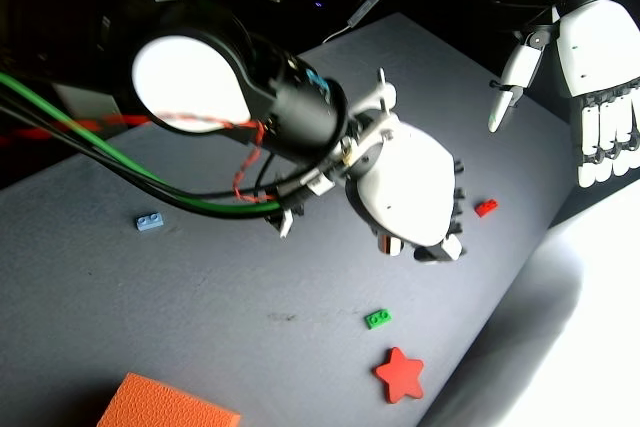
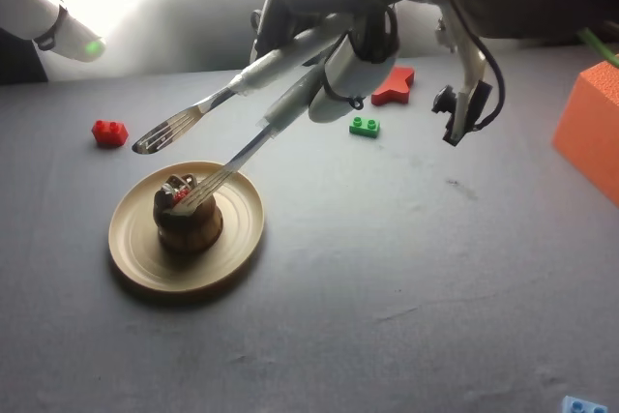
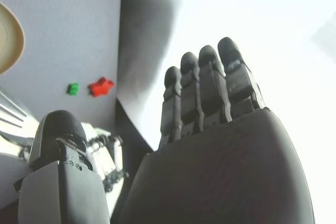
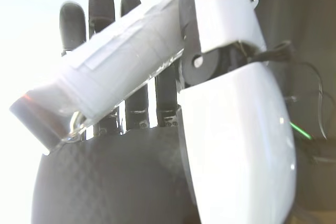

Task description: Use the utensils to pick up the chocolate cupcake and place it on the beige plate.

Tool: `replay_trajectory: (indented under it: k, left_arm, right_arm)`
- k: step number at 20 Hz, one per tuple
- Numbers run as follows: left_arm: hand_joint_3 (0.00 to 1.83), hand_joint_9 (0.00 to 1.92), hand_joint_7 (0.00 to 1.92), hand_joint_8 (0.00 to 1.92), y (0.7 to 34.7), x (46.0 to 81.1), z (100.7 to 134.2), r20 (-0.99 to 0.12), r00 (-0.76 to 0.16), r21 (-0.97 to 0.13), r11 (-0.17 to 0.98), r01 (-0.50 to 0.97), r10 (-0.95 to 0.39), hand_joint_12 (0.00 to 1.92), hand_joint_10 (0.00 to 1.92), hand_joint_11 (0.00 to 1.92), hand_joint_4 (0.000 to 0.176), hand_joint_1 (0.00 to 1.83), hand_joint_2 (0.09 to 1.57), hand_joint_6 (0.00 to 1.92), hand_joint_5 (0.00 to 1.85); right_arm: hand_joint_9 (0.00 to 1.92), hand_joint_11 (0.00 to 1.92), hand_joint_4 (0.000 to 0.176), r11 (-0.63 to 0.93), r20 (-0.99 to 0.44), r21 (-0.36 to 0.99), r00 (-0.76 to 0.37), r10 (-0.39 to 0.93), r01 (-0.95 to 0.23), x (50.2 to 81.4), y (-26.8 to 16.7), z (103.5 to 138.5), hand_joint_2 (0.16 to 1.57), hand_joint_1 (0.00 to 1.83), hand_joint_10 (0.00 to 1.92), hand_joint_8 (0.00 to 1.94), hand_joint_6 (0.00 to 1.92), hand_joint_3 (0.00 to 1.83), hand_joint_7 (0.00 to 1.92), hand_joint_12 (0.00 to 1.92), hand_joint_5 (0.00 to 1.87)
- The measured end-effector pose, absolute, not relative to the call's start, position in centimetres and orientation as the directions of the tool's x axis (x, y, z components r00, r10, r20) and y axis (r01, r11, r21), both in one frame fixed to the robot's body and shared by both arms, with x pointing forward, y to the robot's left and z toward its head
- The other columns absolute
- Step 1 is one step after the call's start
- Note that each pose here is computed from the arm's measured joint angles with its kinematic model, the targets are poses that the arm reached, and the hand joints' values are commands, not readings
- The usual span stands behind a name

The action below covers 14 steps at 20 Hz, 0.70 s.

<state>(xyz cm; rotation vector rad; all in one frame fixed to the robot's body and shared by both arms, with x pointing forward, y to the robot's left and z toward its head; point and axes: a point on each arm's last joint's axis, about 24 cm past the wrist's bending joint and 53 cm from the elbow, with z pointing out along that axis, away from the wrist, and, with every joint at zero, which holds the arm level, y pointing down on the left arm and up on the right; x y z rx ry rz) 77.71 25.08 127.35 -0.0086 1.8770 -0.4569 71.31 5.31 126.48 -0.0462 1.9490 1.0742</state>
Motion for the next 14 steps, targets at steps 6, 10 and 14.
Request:
replay_trajectory:
  k: [6, 10, 14]
  left_arm:
    - [0.0, 0.16, 0.23, 0.0, 25.1, 77.7, 127.4, -0.909, -0.352, -0.311, 0.925, 0.217, -0.223, 0.39, 0.0, 0.0, 0.0, 0.39, 1.07, 0.0, 0.23]
    - [0.0, 0.16, 0.23, 0.0, 25.1, 77.7, 127.4, -0.909, -0.351, -0.312, 0.925, 0.217, -0.225, 0.37, 0.0, 0.0, 0.0, 0.43, 1.06, 0.0, 0.2]
    - [0.0, 0.14, 0.2, 0.0, 25.4, 77.7, 127.4, -0.909, -0.35, -0.312, 0.926, 0.212, -0.226, 0.33, 0.0, 0.0, 0.0, 0.4, 1.07, 0.0, 0.18]
  right_arm:
    - [0.86, 0.42, 0.0, 0.619, -0.781, 0.598, -0.542, 0.31, -0.509, 68.3, 2.8, 127.8, 1.07, 1.11, 0.01, 0.0, 0.0, 0.0, 0.79, 1.07, 0.78]
    - [0.84, 0.39, 0.0, 0.617, -0.778, 0.596, -0.56, 0.286, -0.514, 65.9, 1.5, 125.6, 1.07, 1.11, 0.0, 0.0, 0.0, 0.0, 0.77, 1.07, 0.79]
    - [0.87, 0.41, 0.0, 0.587, -0.779, 0.607, -0.547, 0.306, -0.536, 63.9, -0.1, 125.0, 1.07, 1.11, 0.01, 0.01, 0.01, 0.0, 0.79, 1.08, 0.8]
